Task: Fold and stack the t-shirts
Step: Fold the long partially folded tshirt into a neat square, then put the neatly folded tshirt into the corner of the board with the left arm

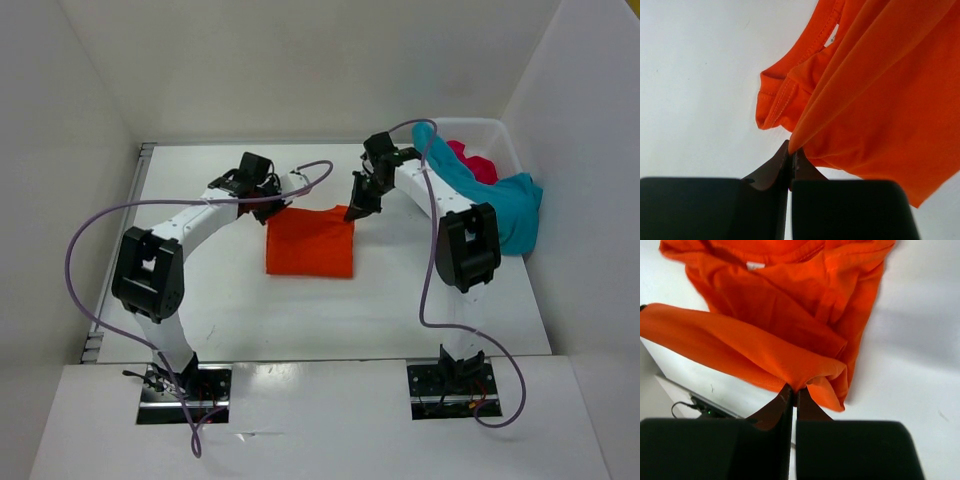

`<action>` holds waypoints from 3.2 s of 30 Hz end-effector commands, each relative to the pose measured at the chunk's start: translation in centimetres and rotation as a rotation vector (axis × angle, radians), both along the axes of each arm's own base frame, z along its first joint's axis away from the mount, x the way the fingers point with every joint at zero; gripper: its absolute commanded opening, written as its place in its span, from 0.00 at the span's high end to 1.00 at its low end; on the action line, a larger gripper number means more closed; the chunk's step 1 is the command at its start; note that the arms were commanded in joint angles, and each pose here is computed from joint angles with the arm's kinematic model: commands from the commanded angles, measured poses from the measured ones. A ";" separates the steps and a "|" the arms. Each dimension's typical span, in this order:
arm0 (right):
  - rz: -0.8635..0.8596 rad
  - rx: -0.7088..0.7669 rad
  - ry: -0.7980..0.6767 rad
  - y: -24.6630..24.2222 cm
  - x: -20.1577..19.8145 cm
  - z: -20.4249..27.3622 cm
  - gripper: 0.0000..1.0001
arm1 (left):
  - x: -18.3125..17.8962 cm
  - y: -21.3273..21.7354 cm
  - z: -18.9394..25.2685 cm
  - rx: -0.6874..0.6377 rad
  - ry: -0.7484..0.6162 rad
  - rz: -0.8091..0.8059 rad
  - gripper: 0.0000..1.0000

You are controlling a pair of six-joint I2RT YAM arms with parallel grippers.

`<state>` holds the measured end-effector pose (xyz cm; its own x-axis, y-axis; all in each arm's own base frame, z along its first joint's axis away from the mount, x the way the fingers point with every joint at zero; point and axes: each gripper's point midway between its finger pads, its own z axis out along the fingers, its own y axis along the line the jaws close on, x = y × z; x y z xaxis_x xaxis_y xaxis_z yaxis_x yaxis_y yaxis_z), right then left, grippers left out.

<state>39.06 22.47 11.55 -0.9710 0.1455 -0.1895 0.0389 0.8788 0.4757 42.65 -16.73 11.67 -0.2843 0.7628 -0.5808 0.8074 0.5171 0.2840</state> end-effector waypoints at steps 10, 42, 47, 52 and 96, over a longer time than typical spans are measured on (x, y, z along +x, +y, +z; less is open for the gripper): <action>-0.078 0.028 -0.131 -0.5 8.8 -1.4 0.80 | 6.3 1.1 -0.5 0.037 -0.167 0.084 0.95; -0.160 -0.136 -0.241 0.0 12.5 -6.7 1.00 | 7.1 0.7 -5.0 -0.093 0.048 0.324 0.17; -0.167 -0.075 -0.297 0.2 12.7 -3.1 0.98 | 7.1 1.8 -1.1 -0.145 0.001 0.368 0.17; -0.151 -0.027 -0.362 0.2 11.5 1.5 0.58 | 4.2 0.6 1.5 -0.221 0.097 0.350 0.09; -0.298 -0.196 -0.514 -9.1 1.8 12.2 0.49 | 5.7 10.0 -6.9 -0.307 0.421 0.593 1.00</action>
<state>41.12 14.61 21.40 -0.7080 0.3123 -0.6334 0.1016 0.9326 0.3463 45.19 -12.14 3.45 -0.8556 0.2557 -0.4502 0.4249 0.8435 -0.3285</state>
